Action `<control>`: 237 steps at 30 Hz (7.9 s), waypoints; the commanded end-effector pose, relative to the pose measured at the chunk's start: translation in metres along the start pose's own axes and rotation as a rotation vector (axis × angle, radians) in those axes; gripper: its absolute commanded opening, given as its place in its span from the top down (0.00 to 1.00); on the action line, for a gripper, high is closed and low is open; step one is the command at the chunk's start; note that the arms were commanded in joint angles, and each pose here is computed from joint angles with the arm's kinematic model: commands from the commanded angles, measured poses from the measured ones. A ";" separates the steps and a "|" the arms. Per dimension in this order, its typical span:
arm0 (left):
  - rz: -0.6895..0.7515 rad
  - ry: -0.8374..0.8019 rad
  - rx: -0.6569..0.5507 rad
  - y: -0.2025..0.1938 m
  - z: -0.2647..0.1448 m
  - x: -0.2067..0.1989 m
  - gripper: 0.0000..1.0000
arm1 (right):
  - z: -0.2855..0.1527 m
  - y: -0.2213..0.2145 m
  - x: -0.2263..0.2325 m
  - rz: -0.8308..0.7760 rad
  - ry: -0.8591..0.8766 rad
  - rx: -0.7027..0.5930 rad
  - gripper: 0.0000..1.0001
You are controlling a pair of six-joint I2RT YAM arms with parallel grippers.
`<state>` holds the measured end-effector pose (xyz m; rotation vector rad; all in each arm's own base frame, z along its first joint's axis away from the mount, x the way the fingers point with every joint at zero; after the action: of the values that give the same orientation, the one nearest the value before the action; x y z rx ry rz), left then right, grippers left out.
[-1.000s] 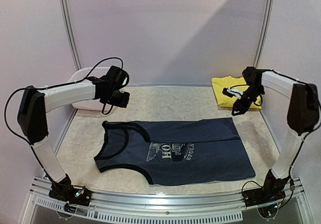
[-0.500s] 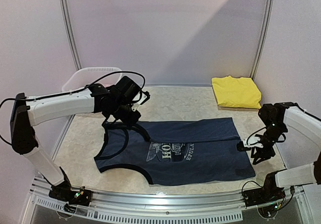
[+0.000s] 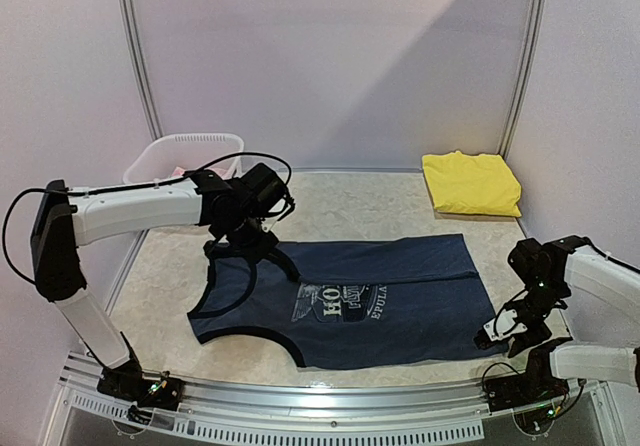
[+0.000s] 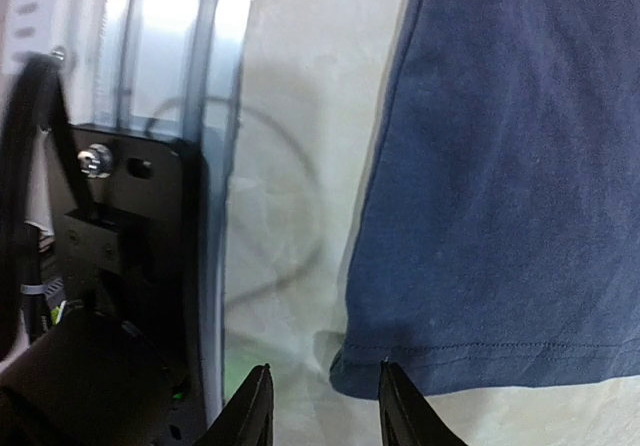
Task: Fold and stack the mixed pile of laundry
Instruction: Pick up the 1/3-folded tank top from the center of the board, then fold the 1/3-folded tank top at the center of the board.
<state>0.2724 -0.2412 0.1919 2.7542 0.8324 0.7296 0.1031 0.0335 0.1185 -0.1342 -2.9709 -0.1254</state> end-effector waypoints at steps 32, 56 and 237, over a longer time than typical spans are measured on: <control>0.743 -0.371 0.419 -0.153 -0.016 -0.092 0.81 | 0.018 -0.001 -0.015 0.011 -0.167 0.005 0.99; 0.911 -0.478 0.013 -0.025 -0.023 -0.229 0.80 | 0.022 -0.002 -0.016 0.054 -0.143 0.014 0.98; 0.375 -0.005 0.871 -0.128 0.030 -0.119 0.76 | -0.080 0.021 -0.175 0.814 -0.115 -0.301 0.62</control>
<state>0.1434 -0.2101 0.0824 3.6662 0.8049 0.3915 0.2928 0.0320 0.1688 -1.3833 -2.7276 -0.4311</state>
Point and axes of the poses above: each gripper's point midway between its finger pads, its own z axis out along the fingers, its own x axis along the line the jaws close on, y = z × x, the point moved 8 cm from there along -z, back along the fingers, and after that the axes turned 14 degrees about z, right-handed, at the moved point
